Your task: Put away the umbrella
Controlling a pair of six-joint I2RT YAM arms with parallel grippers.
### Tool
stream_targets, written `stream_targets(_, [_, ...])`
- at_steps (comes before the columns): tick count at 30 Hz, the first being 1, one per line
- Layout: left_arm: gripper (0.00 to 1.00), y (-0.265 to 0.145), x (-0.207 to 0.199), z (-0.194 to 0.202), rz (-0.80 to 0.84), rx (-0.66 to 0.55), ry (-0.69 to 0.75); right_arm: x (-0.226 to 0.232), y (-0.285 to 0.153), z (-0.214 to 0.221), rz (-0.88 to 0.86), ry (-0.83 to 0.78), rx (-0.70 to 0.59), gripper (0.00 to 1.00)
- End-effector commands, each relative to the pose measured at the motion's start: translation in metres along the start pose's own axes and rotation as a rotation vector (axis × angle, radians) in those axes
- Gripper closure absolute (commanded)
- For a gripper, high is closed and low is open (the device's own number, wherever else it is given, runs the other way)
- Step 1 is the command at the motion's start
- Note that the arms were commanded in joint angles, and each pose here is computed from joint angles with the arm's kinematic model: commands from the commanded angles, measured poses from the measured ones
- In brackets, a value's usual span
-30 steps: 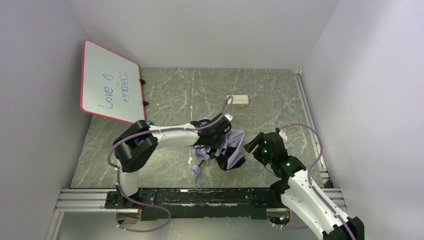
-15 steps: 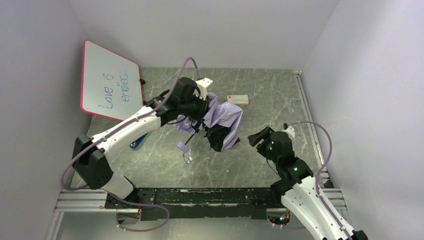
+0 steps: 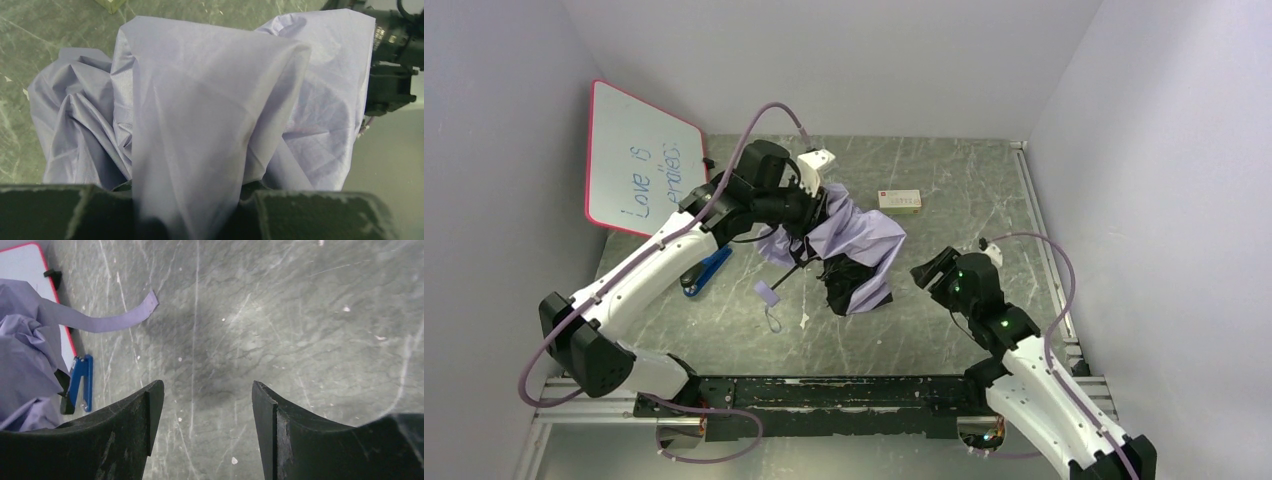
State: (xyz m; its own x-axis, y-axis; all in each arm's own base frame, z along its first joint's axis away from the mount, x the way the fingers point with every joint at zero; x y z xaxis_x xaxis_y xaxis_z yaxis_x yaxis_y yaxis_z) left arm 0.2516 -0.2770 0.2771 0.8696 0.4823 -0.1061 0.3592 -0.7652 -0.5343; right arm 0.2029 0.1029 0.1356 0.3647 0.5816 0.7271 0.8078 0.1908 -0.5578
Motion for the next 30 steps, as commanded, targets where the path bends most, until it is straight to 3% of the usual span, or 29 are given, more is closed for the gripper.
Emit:
stream_targets(1, [0.95,-0.037,-0.014,-0.029,0.03,-0.072,0.05,0.026,0.007,0.005,-0.126,-0.034,0.051,0.32])
stream_targets(5, [0.95,-0.065,-0.025,-0.05,0.03,-0.128,0.055,0.04,0.015,0.012,-0.198,-0.087,0.101,0.32])
stream_targets(9, [0.95,-0.099,-0.036,-0.075,0.026,-0.207,0.079,0.064,0.019,0.019,-0.388,-0.172,0.125,0.3])
stream_targets(15, [0.95,-0.134,-0.05,-0.097,0.034,-0.267,0.13,0.101,0.015,0.017,-0.702,-0.344,0.045,0.25])
stream_targets(23, [0.95,-0.16,-0.071,-0.109,0.118,-0.35,0.189,0.148,-0.029,0.04,-1.298,-0.696,-0.097,0.25])
stream_targets(26, [0.95,-0.168,-0.083,-0.111,0.182,-0.377,0.23,0.163,-0.028,0.054,-1.397,-0.786,-0.039,0.25])
stream_targets(30, [0.95,-0.175,-0.097,-0.109,0.266,-0.399,0.273,0.172,-0.033,0.059,-1.508,-0.844,-0.052,0.24])
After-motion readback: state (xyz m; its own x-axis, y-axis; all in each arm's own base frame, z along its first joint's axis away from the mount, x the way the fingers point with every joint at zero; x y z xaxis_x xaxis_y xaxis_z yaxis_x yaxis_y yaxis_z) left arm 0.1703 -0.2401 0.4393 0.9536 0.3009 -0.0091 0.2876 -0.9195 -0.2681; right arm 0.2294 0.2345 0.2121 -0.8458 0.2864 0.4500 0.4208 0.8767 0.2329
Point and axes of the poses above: each gripper's point midway between its finger pads, its own y axis out along the fingers, its own x axis along the line the jaws close on, z = x × y, the point moved 3 cm from there along -y, back along the fingers, and after that the axes turned 14 degrees about y, right-handed, at the moved point
